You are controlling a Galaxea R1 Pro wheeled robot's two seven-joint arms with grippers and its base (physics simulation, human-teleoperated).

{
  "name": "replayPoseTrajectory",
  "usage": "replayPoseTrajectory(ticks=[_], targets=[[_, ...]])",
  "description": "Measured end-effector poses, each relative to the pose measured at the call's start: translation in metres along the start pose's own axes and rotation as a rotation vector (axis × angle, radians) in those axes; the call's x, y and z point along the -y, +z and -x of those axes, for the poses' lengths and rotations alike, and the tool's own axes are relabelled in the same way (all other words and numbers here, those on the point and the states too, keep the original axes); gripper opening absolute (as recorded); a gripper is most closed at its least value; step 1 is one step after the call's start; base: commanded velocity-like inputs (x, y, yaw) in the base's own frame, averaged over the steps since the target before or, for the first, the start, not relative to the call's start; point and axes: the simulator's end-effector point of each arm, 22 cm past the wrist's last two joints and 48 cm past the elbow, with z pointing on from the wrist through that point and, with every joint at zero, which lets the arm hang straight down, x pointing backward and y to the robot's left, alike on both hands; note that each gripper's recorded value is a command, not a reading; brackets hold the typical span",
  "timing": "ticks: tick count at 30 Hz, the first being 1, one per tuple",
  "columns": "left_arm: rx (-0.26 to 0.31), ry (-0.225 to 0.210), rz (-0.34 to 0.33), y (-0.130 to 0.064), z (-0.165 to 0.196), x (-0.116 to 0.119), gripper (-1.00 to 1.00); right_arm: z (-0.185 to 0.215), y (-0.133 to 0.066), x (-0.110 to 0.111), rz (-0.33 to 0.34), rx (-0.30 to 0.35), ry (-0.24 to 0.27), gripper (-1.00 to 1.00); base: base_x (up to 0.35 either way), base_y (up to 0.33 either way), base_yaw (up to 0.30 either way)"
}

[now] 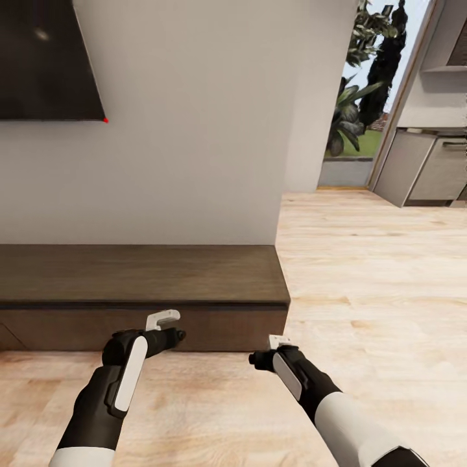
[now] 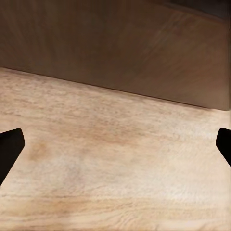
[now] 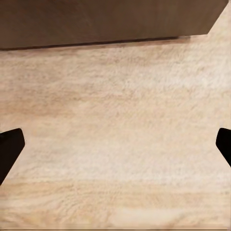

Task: Place each of the two pumpkins and all three candles from the living room inside a cabinet in the living room (use any cabinet), then make sure every cabinet is closed, and position the cauldron so it is next to a table in the living room.

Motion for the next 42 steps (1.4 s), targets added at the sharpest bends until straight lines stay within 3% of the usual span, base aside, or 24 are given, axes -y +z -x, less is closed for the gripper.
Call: replayPoseTrajectory(ticks=[10, 16, 19, 21, 25, 29, 36, 42], targets=[[-0.007, 0.002, 0.003, -0.008, -0.001, 0.001, 1.0, -0.001, -0.017, -0.004, 0.004, -0.042, -0.021, 1.0, 0.0, 0.0, 0.0], [0.01, 0.003, -0.001, -0.016, 0.006, 0.003, 1.0, -0.025, -0.031, -0.001, -0.002, -0.175, -0.054, 1.0, -0.153, 0.0, 0.0], [0.012, 0.004, -0.002, -0.02, 0.006, 0.004, 1.0, -0.028, -0.037, -0.001, -0.002, -0.199, -0.065, 1.0, -0.118, 0.0, 0.0], [-0.034, 0.003, 0.004, -0.011, -0.01, 0.002, 1.0, -0.027, -0.041, -0.001, -0.003, -0.201, -0.066, 1.0, -0.034, 0.0, 0.0], [-0.19, 0.007, 0.037, 0.015, -0.071, -0.011, 1.0, -0.026, -0.046, -0.003, 0.005, -0.194, -0.066, 1.0, -0.007, 0.0, 0.0], [-0.242, 0.011, 0.056, 0.021, -0.094, -0.018, 1.0, -0.021, -0.051, -0.016, 0.059, -0.162, -0.06, 1.0, 0.0, 0.0, 0.0], [-0.23, -0.006, 0.088, 0.038, -0.12, -0.03, 1.0, -0.044, -0.052, -0.015, 0.065, -0.155, -0.058, 1.0, 0.0, 0.0, 0.0], [-0.206, -0.01, 0.093, 0.038, -0.121, -0.031, 1.0, -0.046, -0.055, -0.012, 0.058, -0.118, -0.048, 1.0, 0.0, 0.0, 0.0]])
